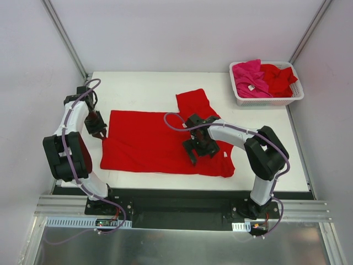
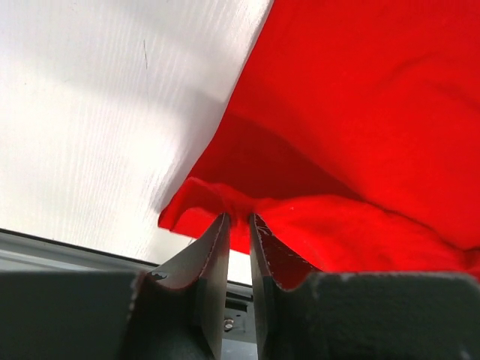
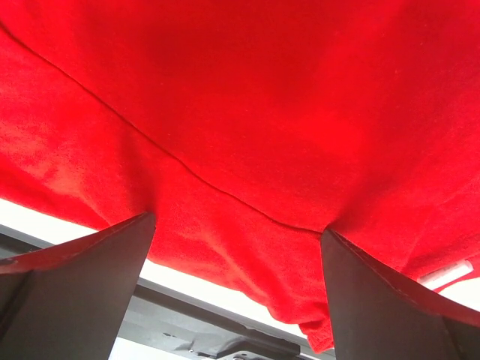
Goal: Fold and stack the t-shirts
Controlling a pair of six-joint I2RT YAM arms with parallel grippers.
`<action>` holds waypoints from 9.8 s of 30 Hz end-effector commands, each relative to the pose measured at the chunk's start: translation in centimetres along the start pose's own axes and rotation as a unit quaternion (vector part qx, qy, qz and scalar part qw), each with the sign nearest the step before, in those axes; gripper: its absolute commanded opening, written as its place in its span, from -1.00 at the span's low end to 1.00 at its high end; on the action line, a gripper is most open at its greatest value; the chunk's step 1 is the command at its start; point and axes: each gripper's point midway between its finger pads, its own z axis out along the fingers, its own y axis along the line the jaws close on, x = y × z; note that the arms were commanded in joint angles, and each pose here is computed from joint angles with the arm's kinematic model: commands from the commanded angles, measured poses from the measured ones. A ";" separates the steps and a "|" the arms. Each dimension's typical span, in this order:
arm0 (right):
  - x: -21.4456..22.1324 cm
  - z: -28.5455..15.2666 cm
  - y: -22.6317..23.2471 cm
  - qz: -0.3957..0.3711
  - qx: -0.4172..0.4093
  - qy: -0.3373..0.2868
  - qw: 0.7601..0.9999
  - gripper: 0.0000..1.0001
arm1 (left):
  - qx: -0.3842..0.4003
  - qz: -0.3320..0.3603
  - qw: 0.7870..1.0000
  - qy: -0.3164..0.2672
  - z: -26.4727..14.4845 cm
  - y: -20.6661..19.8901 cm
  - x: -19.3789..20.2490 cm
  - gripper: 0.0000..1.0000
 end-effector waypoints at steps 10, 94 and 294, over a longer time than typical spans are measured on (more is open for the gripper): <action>-1.6 -1.6 0.0 0.010 0.007 -0.020 1.000 0.93 | -0.033 0.009 0.999 0.008 -0.2 -0.2 -1.6 -0.20; -10.5 -1.0 10.3 -0.197 -0.040 -0.100 0.974 -0.98 | 0.057 -0.026 0.998 0.001 -1.6 -1.6 6.2 0.36; -11.9 -4.7 -4.8 0.043 0.062 -0.168 0.983 0.92 | 0.158 0.089 0.982 -0.043 -1.3 -7.0 8.5 0.99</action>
